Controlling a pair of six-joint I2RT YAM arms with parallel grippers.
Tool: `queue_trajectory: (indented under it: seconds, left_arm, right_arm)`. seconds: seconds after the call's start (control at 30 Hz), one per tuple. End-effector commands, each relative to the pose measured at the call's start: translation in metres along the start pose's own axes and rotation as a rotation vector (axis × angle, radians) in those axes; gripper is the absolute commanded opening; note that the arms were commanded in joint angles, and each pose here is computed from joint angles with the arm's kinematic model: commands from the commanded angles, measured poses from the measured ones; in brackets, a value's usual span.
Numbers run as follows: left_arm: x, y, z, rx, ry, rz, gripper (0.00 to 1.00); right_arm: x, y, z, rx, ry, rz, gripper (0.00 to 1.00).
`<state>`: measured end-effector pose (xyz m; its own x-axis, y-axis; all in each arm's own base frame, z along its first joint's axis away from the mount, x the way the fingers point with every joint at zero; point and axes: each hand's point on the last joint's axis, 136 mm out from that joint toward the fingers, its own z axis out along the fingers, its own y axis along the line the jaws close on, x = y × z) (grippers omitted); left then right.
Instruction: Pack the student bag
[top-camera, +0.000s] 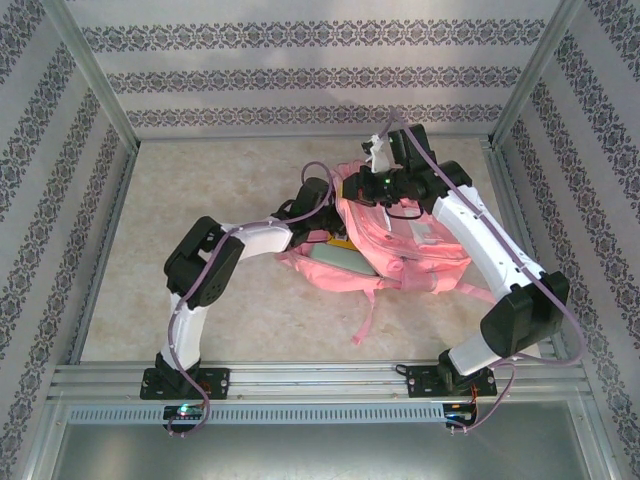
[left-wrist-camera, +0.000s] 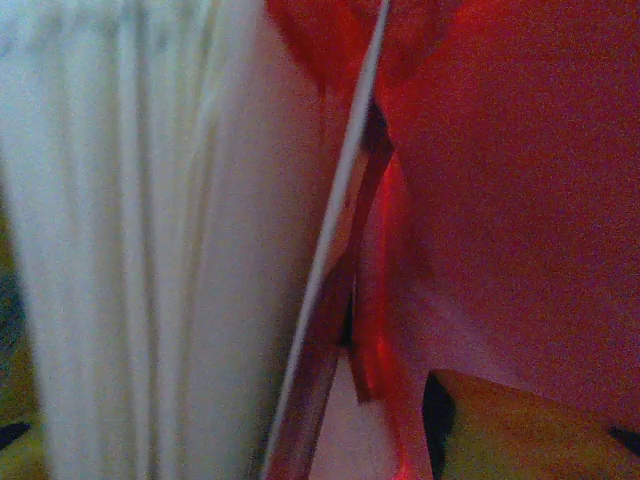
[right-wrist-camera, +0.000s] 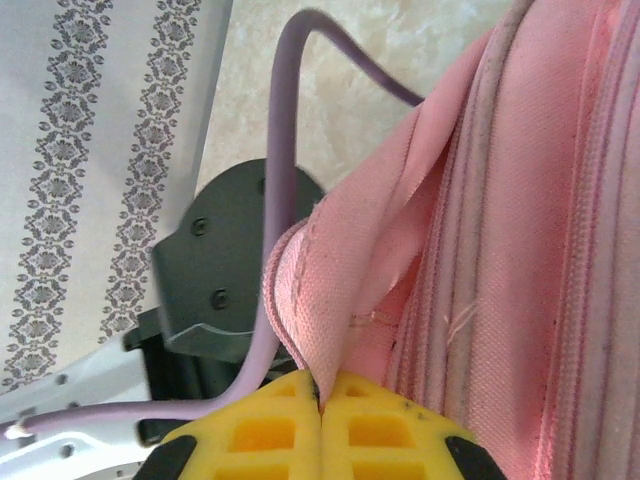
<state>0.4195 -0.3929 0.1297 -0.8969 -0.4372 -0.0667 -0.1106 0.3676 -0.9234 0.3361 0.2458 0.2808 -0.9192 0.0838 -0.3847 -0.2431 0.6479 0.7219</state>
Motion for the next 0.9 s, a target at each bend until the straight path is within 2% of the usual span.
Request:
queue_trajectory:
  seconds: [0.0,0.3,0.5,0.6,0.63,0.73,0.87]
  left_arm:
    - [0.004,-0.013,-0.035,0.018,0.013,0.035,0.62]
    - [-0.009,-0.007,-0.109,-0.007,-0.031,0.047,0.66]
    - [-0.028,0.03,-0.162,-0.1,-0.116,-0.036,0.61]
    - [-0.036,0.043,-0.184,-0.139,-0.156,-0.068,0.6]
    - [-0.038,0.044,-0.189,-0.146,-0.164,-0.066,0.6]
    - [-0.041,0.044,-0.2,-0.181,-0.171,-0.041,0.6]
    - [-0.042,0.04,-0.204,-0.228,-0.157,0.006,0.61]
  right_arm:
    - [-0.002,0.024,-0.02,-0.101,-0.056,-0.075,0.0]
    - [0.014,0.0,-0.011,-0.041,-0.062,-0.045,0.0]
    - [0.033,-0.014,0.007,0.007,-0.029,-0.05,0.0]
    - [0.055,-0.023,0.03,0.06,0.046,-0.07,0.0]
    - [0.063,-0.024,0.039,0.077,0.076,-0.087,0.03]
    - [0.071,-0.027,0.053,0.119,0.099,-0.108,0.27]
    - [0.056,-0.024,0.041,0.145,0.021,-0.118,0.4]
